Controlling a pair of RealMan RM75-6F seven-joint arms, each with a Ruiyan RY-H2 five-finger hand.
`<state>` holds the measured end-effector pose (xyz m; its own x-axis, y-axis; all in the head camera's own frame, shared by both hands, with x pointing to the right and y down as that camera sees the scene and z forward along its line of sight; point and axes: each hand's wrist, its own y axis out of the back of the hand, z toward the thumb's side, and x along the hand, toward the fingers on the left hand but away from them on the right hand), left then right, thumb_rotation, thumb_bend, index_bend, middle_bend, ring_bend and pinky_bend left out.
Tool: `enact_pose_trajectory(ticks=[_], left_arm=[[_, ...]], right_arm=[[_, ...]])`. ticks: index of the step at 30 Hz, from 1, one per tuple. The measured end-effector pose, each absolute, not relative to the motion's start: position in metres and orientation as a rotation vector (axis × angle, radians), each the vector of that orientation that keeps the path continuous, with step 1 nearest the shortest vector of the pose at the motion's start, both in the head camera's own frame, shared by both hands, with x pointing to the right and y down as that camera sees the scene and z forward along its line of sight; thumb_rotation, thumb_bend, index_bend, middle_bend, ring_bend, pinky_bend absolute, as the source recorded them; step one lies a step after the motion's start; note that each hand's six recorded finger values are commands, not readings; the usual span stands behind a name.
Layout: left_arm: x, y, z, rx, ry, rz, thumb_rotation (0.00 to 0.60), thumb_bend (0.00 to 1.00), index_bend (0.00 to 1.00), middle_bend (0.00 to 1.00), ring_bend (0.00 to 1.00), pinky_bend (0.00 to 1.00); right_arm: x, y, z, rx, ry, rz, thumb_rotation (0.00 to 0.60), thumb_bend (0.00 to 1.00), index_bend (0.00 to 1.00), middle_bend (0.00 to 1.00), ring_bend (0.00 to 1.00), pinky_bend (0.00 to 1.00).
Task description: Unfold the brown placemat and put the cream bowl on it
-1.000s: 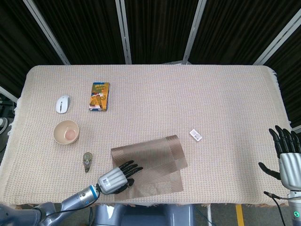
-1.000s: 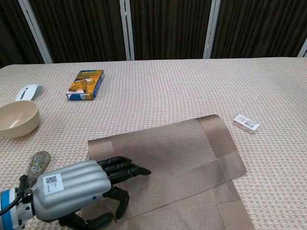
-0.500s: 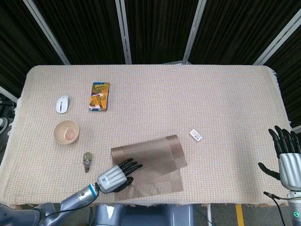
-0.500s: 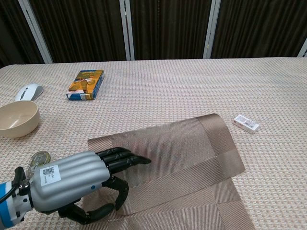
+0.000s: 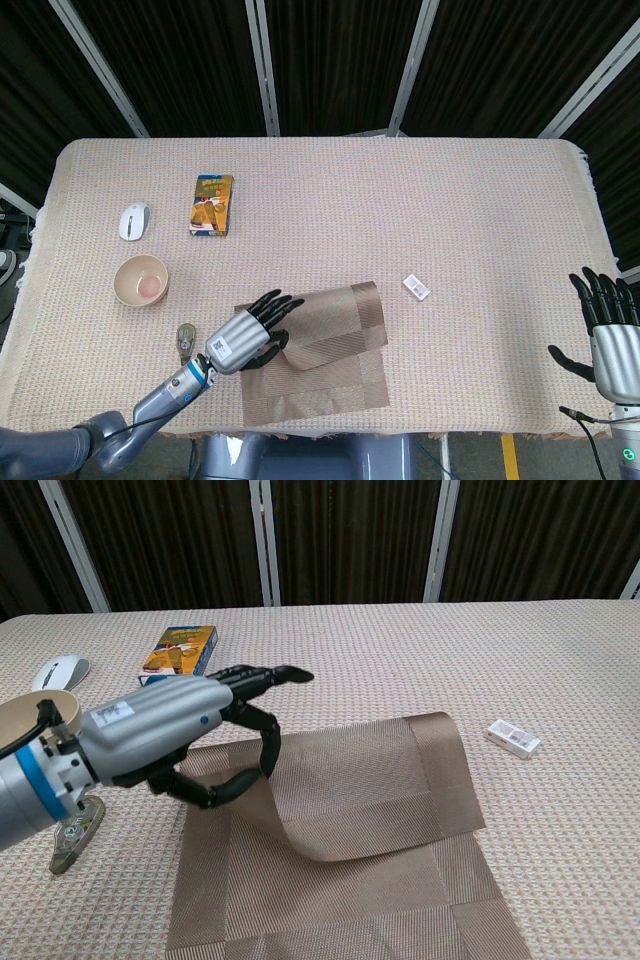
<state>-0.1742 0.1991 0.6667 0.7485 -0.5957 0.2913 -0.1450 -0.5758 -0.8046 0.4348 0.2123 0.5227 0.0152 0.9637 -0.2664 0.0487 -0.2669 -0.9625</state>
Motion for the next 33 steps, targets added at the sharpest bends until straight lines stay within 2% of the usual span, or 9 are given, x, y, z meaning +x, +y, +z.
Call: enact_pose_trajectory(ticks=[11,17,24,27,29,30,31,32,33], left_arm=[[-0.175,0.108,0.676,-2.023,0.744,-0.898,0.600,0.49,0.67,0.00,0.00,0.00],[-0.200,0.080,0.690,-1.953,0.812,-1.012,0.600,0.50,0.67,0.00,0.00,0.00],[-0.236,0.064,0.708,-1.886,0.853,-1.126,0.600,0.51,0.65,0.00,0.00,0.00],[-0.252,0.060,0.715,-1.870,0.881,-1.163,0.600,0.46,0.42,0.00,0.00,0.00],[-0.264,0.058,0.718,-1.857,0.903,-1.193,0.600,0.37,0.17,0.00,0.00,0.00],[-0.268,0.058,0.718,-1.849,0.908,-1.200,0.600,0.31,0.10,0.00,0.00,0.00],[-0.271,0.057,0.717,-1.838,0.913,-1.205,0.600,0.21,0.03,0.00,0.00,0.00],[-0.275,0.056,0.715,-1.821,0.920,-1.208,0.600,0.10,0.00,0.00,0.00,0.00],[-0.279,0.055,0.714,-1.808,0.926,-1.209,0.600,0.06,0.00,0.00,0.00,0.00]], right_arm=[[0.437,0.211,0.525,-1.430,-1.099,1.392,0.600,0.00,0.00,0.00,0.00,0.00],[0.438,0.210,0.529,-1.427,-1.089,1.409,0.600,0.00,0.00,0.00,0.00,0.00],[0.437,0.210,0.534,-1.424,-1.074,1.421,0.600,0.00,0.00,0.00,0.00,0.00],[0.436,0.211,0.535,-1.424,-1.071,1.425,0.600,0.00,0.00,0.00,0.00,0.00],[0.436,0.211,0.536,-1.425,-1.069,1.427,0.600,0.00,0.00,0.00,0.00,0.00],[0.436,0.211,0.536,-1.426,-1.068,1.428,0.600,0.00,0.00,0.00,0.00,0.00],[0.435,0.212,0.536,-1.427,-1.066,1.428,0.600,0.00,0.00,0.00,0.00,0.00],[0.435,0.212,0.536,-1.427,-1.067,1.427,0.600,0.00,0.00,0.00,0.00,0.00],[0.435,0.212,0.536,-1.428,-1.068,1.427,0.600,0.00,0.00,0.00,0.00,0.00]])
